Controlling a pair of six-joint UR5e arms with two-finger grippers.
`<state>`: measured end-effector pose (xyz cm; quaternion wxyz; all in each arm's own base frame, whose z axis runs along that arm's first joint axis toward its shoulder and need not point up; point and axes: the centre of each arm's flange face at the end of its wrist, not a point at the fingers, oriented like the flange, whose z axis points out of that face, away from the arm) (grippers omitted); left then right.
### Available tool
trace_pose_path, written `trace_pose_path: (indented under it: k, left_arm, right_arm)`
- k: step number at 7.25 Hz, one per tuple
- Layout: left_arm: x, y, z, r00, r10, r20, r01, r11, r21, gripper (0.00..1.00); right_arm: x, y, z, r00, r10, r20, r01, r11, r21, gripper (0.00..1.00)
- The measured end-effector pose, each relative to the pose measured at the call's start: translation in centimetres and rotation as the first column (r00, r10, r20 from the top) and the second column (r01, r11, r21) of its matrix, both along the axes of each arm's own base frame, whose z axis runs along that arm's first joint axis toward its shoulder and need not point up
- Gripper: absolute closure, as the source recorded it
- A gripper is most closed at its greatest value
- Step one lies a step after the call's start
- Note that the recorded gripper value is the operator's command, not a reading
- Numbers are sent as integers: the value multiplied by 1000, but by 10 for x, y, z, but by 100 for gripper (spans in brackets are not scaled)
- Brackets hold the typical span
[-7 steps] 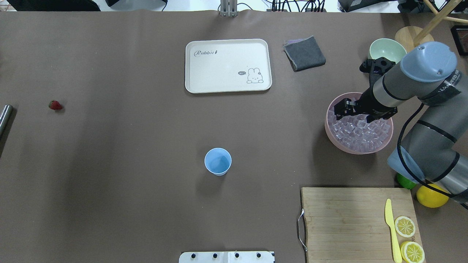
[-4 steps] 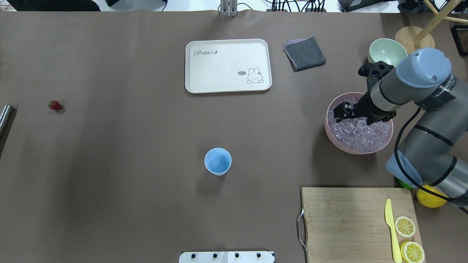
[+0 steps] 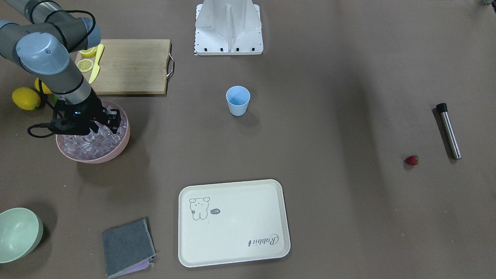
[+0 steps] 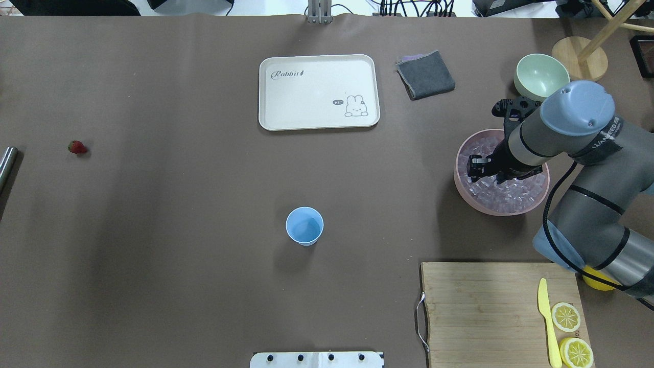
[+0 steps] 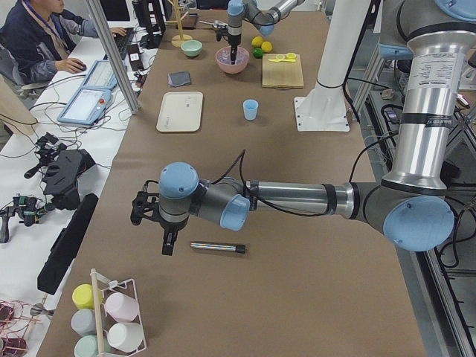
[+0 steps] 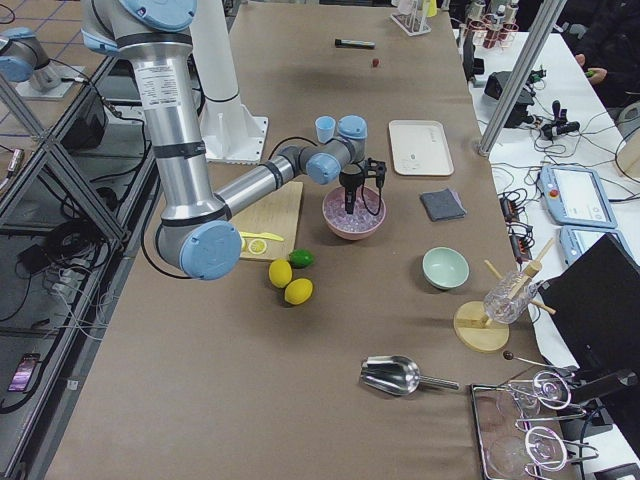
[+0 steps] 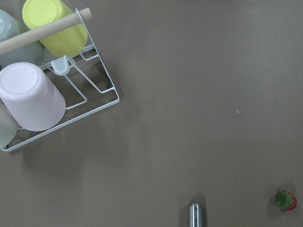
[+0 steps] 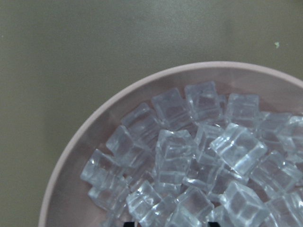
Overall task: Mash ice and strawberries in cup
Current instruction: 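Lower the right gripper into the bowl and grasp an ice cube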
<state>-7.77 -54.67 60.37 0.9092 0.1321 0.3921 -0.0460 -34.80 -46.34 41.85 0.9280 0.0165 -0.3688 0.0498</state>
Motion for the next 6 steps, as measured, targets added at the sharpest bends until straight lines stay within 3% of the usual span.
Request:
trace_pose_path:
  k: [1,3,6]
  left_arm:
    - [0,0,0,1000,0,0,0,1000,0,2]
    - [0,0,0,1000,0,0,0,1000,2,2]
    - [0,3,2,1000,0,-1,0,1000,0,2]
  right_arm:
    - [-1,1,3,1000,0,-6,0,1000,1,55]
    - [-1,2,6,1000,-2,-13,2,1000,0,67]
    - [-3,1,5,1000,-4,-12,4,1000,-1,71]
